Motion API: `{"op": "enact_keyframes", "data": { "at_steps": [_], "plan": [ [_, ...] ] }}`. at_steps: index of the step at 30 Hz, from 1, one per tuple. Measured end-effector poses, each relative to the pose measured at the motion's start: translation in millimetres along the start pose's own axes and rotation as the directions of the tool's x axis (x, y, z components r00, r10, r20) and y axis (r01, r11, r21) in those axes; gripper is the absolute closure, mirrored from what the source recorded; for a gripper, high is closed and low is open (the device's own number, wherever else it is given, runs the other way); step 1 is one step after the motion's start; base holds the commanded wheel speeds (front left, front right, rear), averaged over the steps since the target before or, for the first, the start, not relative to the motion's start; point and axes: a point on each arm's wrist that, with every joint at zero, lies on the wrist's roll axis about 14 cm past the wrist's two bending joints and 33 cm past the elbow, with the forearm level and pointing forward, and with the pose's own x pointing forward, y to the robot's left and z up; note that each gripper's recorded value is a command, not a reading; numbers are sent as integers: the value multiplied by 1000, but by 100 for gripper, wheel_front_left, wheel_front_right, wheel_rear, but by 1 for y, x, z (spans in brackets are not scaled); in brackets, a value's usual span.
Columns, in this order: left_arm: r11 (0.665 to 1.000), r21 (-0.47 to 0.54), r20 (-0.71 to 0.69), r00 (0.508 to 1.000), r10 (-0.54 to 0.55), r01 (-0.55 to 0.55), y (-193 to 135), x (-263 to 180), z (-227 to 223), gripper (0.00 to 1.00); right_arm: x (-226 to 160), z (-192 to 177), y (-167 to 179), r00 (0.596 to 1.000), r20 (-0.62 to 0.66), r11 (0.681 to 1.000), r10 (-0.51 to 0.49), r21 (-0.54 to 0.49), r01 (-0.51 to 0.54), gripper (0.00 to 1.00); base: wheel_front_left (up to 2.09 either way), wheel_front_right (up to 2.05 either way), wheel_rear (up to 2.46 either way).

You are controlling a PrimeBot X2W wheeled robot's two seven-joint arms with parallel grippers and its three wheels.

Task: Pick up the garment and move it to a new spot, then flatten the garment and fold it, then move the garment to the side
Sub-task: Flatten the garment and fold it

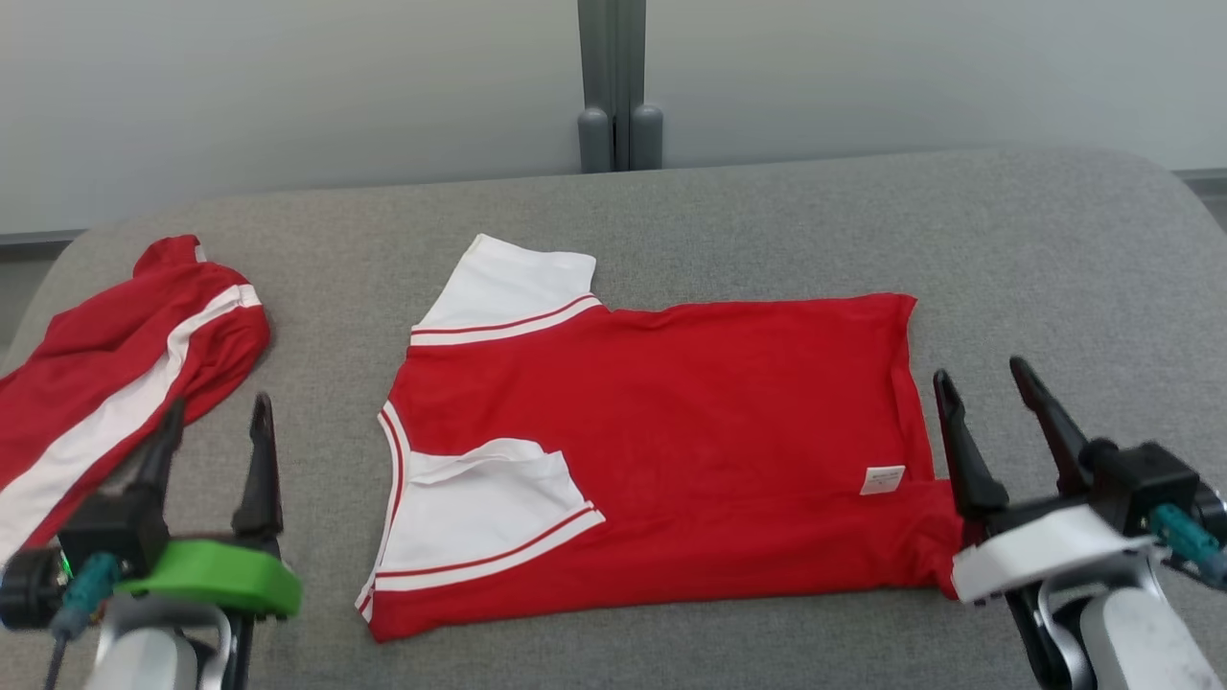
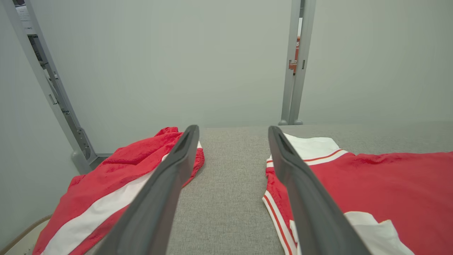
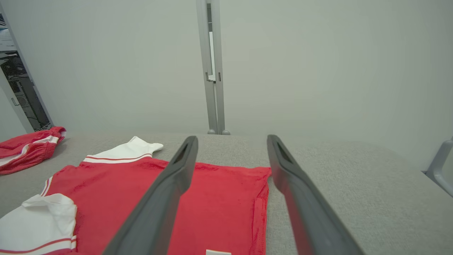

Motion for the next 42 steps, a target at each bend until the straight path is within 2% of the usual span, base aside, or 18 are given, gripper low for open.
{"op": "enact_keyframes", "data": {
  "at_steps": [7, 12, 16, 22, 27, 31, 34, 42],
  "plan": [
    [988, 111, 93, 988, -122, 111, -13, 77, 48, 0, 59, 18, -17, 1000, -3, 997, 21, -77, -21, 0, 0, 0, 0],
    [978, 110, 118, 975, -188, 175, -31, 125, 64, 0, 88, 7, -37, 996, -90, 994, 2, -112, -12, 0, 0, 0, 0],
    [967, 123, 78, 970, -232, 221, -44, 160, 58, 0, 107, -12, -54, 983, -182, 992, -19, -125, -4, 0, 0, 0, 0],
    [936, 129, -41, 945, -326, 328, -76, 201, 23, 0, 127, -58, -72, 939, -340, 991, -46, -133, 0, 0, 0, 0, 0],
    [915, 146, -167, 921, -353, 377, -81, 225, -19, 0, 136, -99, -70, 894, -447, 995, -31, -100, -16, 0, 0, 0, 0],
    [918, 105, -269, 900, -344, 382, -79, 238, -60, 0, 136, -132, -70, 852, -523, 996, -27, -83, -19, 0, 0, 0, 0],
    [913, 106, -361, 871, -335, 395, -76, 240, -94, 0, 138, -146, -70, 842, -538, 997, -25, -72, -16, 0, 0, 0, 0],
    [910, 36, -482, 805, -347, 414, -88, 238, -156, 0, 136, -176, -77, 808, -589, 998, -33, -66, -7, 0, 0, 0, 0]
  ]
}}
